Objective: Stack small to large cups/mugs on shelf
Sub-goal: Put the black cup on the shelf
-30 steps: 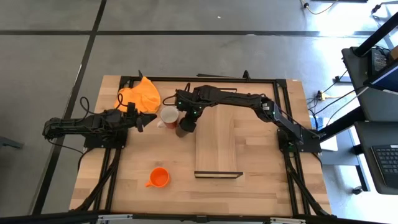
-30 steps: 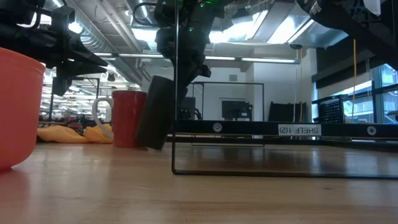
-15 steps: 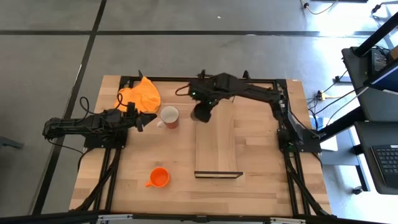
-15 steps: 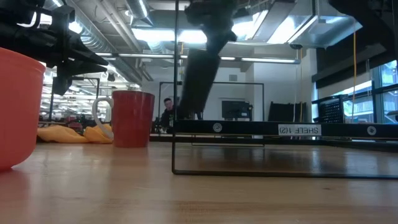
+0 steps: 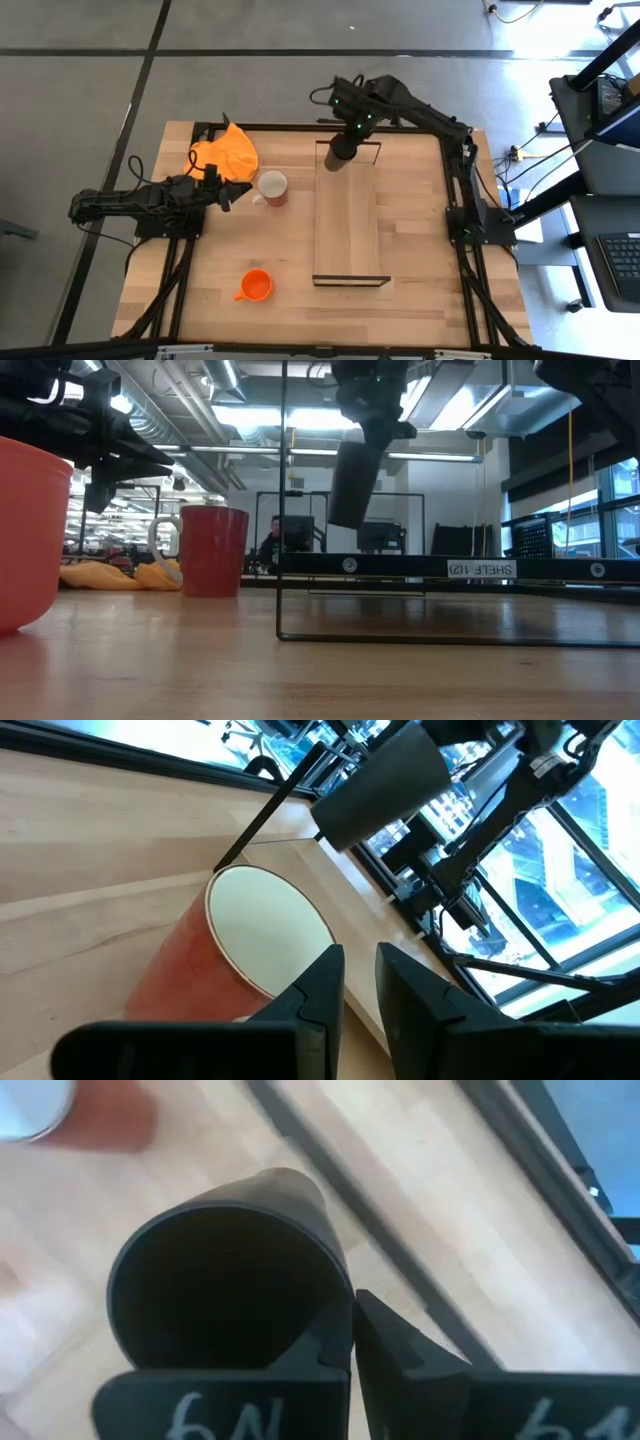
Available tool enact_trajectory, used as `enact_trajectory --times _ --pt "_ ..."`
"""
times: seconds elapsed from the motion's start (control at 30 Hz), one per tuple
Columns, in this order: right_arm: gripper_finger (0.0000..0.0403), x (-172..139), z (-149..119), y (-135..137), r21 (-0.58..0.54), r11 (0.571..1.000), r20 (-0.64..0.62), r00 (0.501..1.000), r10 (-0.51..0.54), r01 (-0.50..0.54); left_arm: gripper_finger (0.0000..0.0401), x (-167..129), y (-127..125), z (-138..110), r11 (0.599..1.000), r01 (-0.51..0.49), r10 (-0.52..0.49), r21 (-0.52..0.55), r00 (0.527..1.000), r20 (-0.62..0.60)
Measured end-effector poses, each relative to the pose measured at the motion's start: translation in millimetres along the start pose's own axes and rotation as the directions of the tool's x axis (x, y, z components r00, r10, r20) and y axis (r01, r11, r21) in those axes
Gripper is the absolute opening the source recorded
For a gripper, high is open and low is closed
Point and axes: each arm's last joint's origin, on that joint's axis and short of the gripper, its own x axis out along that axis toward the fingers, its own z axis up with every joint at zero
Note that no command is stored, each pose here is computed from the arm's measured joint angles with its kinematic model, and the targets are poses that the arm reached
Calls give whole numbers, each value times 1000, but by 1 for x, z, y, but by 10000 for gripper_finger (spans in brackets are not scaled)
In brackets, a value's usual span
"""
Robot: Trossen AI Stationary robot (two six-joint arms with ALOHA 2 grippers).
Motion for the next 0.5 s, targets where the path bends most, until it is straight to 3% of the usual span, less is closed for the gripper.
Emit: enact_trajectory --times 0.23,0.5 --pt "5 22 -1 -10 23 999 -85 996 -22 24 57 0 0 0 1000 -1 1 1 1000 -4" --pt "5 45 -11 1 -9 998 -171 983 -68 68 57 0 1 -1 1000 -9 9 8 1000 -11"
